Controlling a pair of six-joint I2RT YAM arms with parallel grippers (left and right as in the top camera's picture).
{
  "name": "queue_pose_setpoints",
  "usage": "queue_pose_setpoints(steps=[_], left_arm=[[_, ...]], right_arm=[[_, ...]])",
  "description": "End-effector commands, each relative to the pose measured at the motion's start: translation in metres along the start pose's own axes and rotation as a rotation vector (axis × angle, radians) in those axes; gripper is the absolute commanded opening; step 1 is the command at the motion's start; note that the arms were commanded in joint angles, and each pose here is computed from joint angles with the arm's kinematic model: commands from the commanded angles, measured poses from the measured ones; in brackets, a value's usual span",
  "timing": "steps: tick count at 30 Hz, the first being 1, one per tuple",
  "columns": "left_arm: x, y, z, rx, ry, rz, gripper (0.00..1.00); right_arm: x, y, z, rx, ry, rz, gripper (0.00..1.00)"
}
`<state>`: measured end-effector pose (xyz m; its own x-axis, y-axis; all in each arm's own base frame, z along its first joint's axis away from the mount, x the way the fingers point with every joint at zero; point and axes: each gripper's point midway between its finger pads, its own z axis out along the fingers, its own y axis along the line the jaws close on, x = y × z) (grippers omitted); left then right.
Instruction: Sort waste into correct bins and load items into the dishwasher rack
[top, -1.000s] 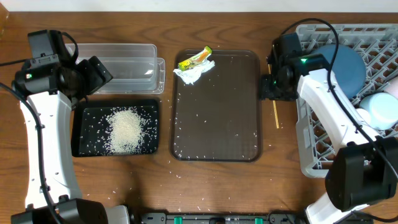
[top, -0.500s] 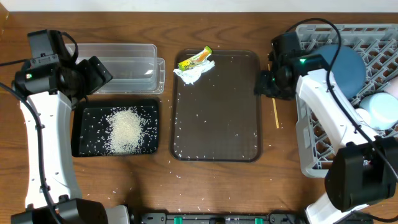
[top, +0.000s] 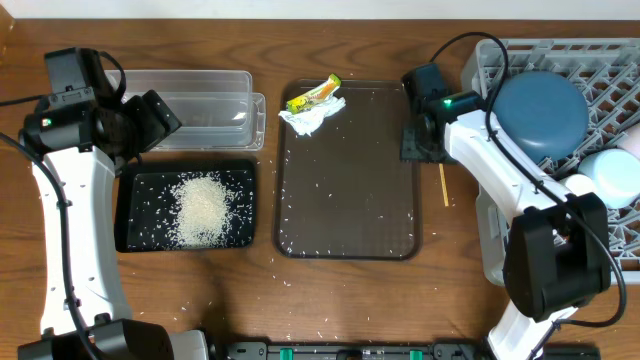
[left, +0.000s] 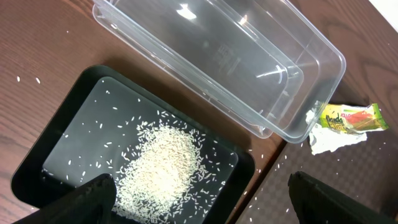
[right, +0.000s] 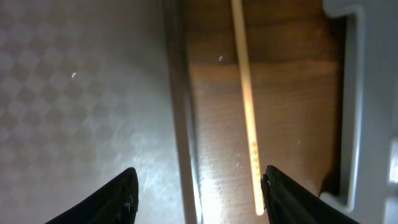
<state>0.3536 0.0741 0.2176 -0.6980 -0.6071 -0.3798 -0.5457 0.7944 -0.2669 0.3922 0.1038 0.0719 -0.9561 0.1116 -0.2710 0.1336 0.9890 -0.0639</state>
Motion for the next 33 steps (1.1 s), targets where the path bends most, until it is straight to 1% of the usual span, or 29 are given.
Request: queue_pose_setpoints(steps=[1,3,6,10,18,23,27,33], left_arm=[[-0.006,-0.001,-0.006,0.002,-0.021,0.005,0.92],[-0.006,-0.001,-0.006,0.002,-0.021,0.005,0.92],[-0.006,-0.001,-0.006,0.002,-0.021,0.005,0.92],[-0.006,-0.001,-0.006,0.002,-0.021,0.005,0.92],[-0.006,-0.001,-0.006,0.002,-0.021,0.005,0.92],[-0.006,-0.001,-0.006,0.002,-0.021,0.005,0.92],[-0.006,-0.001,-0.006,0.002,-0.021,0.005,0.92],[-0.006,-0.001,-0.006,0.002,-0.021,0.005,0.92]], right_arm=[[-0.008,-0.014,0.009,0.052,-0.018,0.001,0.61],[-0.011,-0.014,0.012,0.050,-0.028,-0.019,0.61],[-0.015,-0.013,0.016,0.053,-0.041,-0.034,0.58],[-0.019,-0.012,0.029,0.057,-0.040,-0.076,0.58],[-0.019,-0.031,0.052,0.080,-0.001,-0.034,0.56],[-0.023,-0.033,0.054,0.030,0.006,-0.030,0.54],[-0.023,-0.029,0.058,-0.033,0.021,-0.036,0.50],[-0.021,-0.029,0.069,-0.029,0.037,-0.044,0.44]])
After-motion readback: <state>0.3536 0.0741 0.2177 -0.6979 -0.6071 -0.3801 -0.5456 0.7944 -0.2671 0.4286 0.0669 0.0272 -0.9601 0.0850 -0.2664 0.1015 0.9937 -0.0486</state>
